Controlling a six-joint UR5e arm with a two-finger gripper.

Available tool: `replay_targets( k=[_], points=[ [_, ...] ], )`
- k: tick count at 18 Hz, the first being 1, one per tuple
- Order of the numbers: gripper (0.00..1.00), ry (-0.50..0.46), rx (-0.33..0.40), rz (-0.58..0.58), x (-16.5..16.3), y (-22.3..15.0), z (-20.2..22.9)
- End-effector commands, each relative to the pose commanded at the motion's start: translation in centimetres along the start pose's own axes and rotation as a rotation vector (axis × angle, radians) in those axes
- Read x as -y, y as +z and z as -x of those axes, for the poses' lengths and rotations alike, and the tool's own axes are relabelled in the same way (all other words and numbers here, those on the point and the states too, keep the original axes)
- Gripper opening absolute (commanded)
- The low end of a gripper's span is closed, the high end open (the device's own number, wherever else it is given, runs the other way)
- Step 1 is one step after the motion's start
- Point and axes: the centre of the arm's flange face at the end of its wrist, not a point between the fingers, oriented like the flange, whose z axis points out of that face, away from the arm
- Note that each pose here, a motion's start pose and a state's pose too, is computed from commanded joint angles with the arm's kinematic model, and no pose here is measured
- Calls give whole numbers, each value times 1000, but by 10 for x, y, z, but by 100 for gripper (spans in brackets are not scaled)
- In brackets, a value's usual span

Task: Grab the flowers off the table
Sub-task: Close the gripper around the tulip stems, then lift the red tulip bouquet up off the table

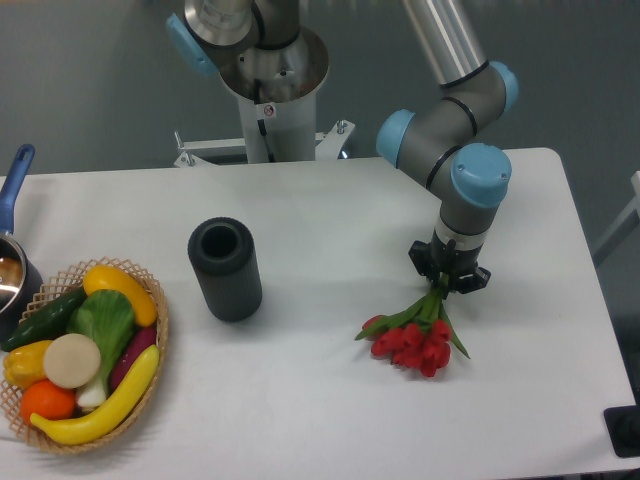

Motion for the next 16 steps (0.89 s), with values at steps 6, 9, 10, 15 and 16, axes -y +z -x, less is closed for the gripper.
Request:
replay_targets(
  k=[6, 9, 10, 15, 16],
  points=[
    [0, -9, 81, -18, -4, -55, 7],
    [0, -18, 67, -10, -5, -85, 22],
    [0, -15, 65, -10, -1, -97, 26],
    [0, -38, 62, -5, -3, -124, 45],
    [1, -39, 53, -1, -3, -126, 46]
  ],
)
